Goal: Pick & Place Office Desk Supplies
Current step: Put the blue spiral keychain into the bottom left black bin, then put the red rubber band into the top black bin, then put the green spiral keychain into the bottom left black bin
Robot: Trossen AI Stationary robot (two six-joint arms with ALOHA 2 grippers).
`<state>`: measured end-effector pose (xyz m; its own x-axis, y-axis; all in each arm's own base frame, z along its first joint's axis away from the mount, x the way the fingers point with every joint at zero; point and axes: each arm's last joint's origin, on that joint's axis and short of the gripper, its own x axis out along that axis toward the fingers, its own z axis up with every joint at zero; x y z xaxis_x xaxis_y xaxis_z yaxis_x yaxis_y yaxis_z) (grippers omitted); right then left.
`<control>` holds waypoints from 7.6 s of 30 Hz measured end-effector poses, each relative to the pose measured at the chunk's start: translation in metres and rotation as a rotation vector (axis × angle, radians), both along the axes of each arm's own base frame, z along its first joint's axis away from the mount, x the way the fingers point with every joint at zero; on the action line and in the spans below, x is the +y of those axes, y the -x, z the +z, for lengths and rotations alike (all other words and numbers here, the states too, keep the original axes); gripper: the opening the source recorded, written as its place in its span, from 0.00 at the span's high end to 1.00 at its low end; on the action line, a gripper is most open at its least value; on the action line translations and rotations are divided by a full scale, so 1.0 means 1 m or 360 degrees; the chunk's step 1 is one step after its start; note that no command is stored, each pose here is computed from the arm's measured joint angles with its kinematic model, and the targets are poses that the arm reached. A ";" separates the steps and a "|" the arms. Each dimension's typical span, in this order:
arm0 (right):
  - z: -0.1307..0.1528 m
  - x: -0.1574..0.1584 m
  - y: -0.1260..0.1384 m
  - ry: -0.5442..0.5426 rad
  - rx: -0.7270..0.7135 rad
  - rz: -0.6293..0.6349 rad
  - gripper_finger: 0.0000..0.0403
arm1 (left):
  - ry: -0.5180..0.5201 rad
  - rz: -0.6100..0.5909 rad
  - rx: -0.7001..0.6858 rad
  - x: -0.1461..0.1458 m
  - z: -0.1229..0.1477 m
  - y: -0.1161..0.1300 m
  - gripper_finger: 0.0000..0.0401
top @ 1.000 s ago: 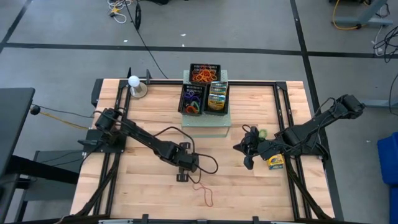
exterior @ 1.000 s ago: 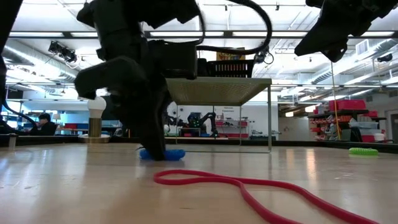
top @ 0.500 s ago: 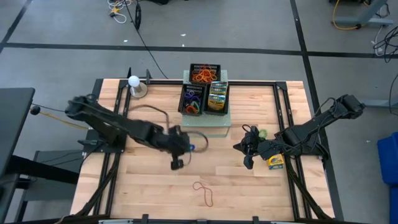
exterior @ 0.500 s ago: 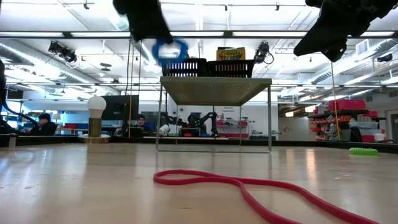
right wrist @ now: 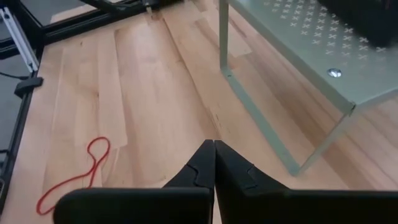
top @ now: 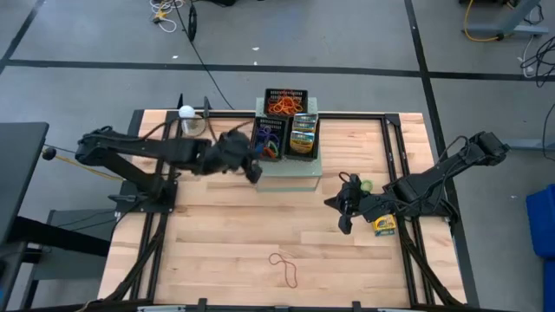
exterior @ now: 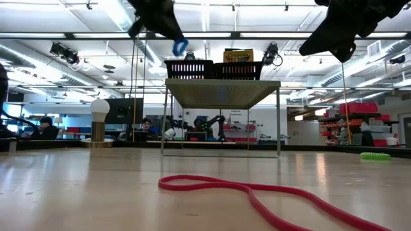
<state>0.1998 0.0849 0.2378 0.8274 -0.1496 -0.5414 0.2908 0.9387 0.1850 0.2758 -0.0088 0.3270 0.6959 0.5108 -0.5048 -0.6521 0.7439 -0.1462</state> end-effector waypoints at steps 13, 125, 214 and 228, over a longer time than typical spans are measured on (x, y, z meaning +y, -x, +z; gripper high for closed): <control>0.004 -0.001 -0.002 0.0054 -0.0078 -0.0056 0.99 | 0.0053 0.0037 -0.0012 0.068 -0.011 -0.021 0.92; -0.102 0.131 -0.204 -0.0414 0.1103 -0.0128 0.98 | -0.0238 -0.0896 -0.0513 -0.016 -0.173 0.097 0.97; 0.081 -0.296 -0.172 0.0624 0.0489 -0.0508 0.84 | -0.0031 -0.0215 -0.0465 -0.006 -0.185 0.101 0.97; 0.131 -0.277 -0.141 0.0680 0.0358 -0.0523 0.67 | -0.0051 -0.0225 -0.0454 -0.006 -0.185 0.101 0.97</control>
